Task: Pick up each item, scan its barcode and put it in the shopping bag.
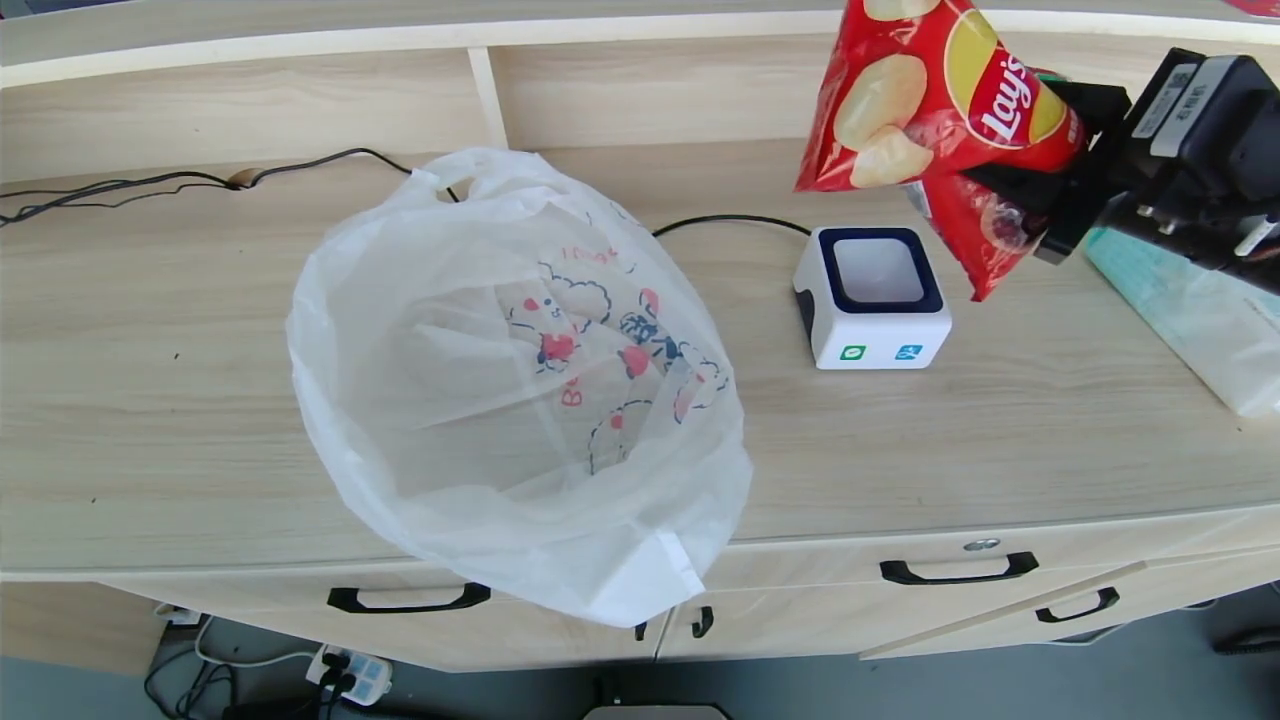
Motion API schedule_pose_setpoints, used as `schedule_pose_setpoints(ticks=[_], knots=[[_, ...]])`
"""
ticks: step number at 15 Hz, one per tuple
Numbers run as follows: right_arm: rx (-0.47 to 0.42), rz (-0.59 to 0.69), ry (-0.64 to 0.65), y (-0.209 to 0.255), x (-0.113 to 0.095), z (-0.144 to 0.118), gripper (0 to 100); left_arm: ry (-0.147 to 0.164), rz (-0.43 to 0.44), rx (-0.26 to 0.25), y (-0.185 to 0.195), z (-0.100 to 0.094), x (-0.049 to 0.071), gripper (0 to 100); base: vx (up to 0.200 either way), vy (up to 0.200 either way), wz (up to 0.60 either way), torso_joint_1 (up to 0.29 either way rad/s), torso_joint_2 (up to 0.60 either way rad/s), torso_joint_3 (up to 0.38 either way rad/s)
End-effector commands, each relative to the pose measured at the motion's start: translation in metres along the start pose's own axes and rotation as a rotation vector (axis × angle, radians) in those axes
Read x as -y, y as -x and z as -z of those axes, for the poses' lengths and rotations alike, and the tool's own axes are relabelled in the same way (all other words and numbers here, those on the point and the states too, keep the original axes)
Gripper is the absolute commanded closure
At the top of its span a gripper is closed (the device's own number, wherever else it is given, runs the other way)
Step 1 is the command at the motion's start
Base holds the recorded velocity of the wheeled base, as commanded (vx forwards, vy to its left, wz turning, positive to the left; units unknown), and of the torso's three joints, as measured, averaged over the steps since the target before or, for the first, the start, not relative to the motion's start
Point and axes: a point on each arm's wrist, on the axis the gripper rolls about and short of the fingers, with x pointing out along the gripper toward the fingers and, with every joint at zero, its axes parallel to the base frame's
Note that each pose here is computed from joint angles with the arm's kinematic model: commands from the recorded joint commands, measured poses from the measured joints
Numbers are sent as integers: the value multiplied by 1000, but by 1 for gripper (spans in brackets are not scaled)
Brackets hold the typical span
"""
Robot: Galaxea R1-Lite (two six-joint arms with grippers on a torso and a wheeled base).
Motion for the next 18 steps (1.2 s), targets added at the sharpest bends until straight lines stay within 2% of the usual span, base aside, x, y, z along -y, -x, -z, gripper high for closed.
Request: schedule_pose_setpoints(ticks=[1, 4, 6, 11, 15, 17, 18], knots=[[18, -12, 21, -1, -1, 1, 100, 0, 0, -1, 0, 0, 0, 0, 0, 0, 0, 0, 0, 0], [65, -36, 67, -14, -6, 3, 100, 0, 0, -1, 0, 0, 0, 0, 0, 0, 0, 0, 0, 0], [47, -68, 83, -9, -19, 7, 100, 0, 0, -1, 0, 0, 0, 0, 0, 0, 0, 0, 0, 0], [31, -58, 109, 6, -13, 11, 100, 0, 0, -1, 0, 0, 0, 0, 0, 0, 0, 0, 0, 0], [7, -79, 90, 9, -22, 18, 100, 0, 0, -1, 0, 0, 0, 0, 0, 0, 0, 0, 0, 0], [-9, -65, 88, 16, -18, 13, 100, 0, 0, -1, 0, 0, 0, 0, 0, 0, 0, 0, 0, 0], [-44, -51, 47, 25, -17, 4, 100, 0, 0, -1, 0, 0, 0, 0, 0, 0, 0, 0, 0, 0]])
